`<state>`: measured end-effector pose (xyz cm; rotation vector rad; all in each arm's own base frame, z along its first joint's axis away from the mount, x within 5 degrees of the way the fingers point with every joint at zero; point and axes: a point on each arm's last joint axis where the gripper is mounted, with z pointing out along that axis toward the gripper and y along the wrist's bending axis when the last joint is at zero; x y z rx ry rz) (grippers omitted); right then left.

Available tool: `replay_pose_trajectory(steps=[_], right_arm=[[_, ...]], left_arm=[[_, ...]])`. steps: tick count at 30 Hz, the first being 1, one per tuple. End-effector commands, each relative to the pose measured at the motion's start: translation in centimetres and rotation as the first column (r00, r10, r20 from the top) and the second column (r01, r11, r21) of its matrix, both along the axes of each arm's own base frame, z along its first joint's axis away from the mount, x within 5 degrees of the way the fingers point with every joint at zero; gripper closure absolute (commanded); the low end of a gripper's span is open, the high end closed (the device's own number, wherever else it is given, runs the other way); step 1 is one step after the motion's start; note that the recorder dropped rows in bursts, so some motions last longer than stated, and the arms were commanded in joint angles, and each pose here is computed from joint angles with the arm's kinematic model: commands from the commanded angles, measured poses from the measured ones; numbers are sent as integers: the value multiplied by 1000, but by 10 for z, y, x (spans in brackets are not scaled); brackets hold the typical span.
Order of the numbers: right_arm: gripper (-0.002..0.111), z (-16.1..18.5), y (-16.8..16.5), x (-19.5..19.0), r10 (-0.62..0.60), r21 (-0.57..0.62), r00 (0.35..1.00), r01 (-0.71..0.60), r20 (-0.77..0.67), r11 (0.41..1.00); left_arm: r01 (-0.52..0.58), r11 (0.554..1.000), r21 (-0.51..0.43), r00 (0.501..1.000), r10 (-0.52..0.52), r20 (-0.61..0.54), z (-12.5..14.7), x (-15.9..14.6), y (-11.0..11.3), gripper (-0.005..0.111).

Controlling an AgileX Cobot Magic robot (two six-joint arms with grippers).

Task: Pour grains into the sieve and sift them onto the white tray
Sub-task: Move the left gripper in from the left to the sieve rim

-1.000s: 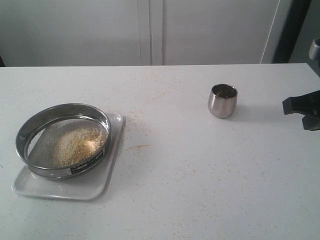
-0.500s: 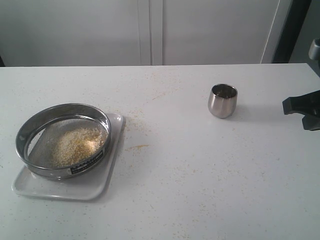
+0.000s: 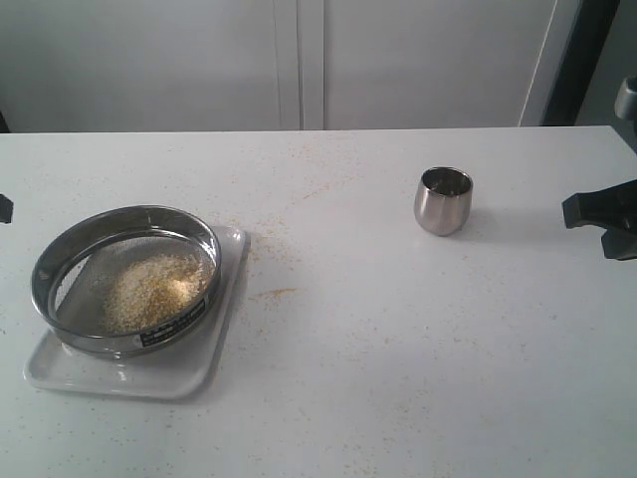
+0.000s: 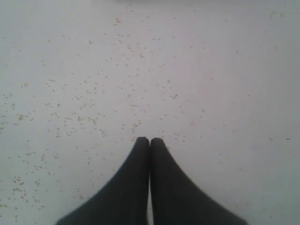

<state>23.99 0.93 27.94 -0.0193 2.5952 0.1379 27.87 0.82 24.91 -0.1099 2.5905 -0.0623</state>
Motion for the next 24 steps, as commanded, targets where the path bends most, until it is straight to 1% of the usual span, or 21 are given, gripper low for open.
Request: replay_pose_trajectory(steps=[1,2,4,7,10,12,24], right_arm=[[108,1,-2,-1,-6,-7,1000,6,11,1000],[108,1,-2,-1,-6,-7,1000,6,11,1000],[108,1,-2,-1,-6,-7,1000,6,11,1000],[108,1,-2,-1,-6,-7,1000,6,11,1000],[108,1,-2,-1,-6,-7,1000,6,11,1000],[108,1,-2,-1,-6,-7,1000,6,11,1000],[108,1,-2,-1,-6,-7,1000,6,11,1000]], left_arm=[[62,998,-8,998,-62,-33,-6,18,-14,106],[75,997,-5,996,-76,-38,-7,21,-17,104],[95,995,-5,994,-95,-51,-12,29,-23,96],[127,992,1,990,-127,-65,-17,38,-29,80],[135,991,-3,986,-135,-97,-20,47,-31,65],[138,990,-4,984,-137,-118,-24,51,-31,59],[138,990,-14,964,-137,-229,-62,64,-32,58]])
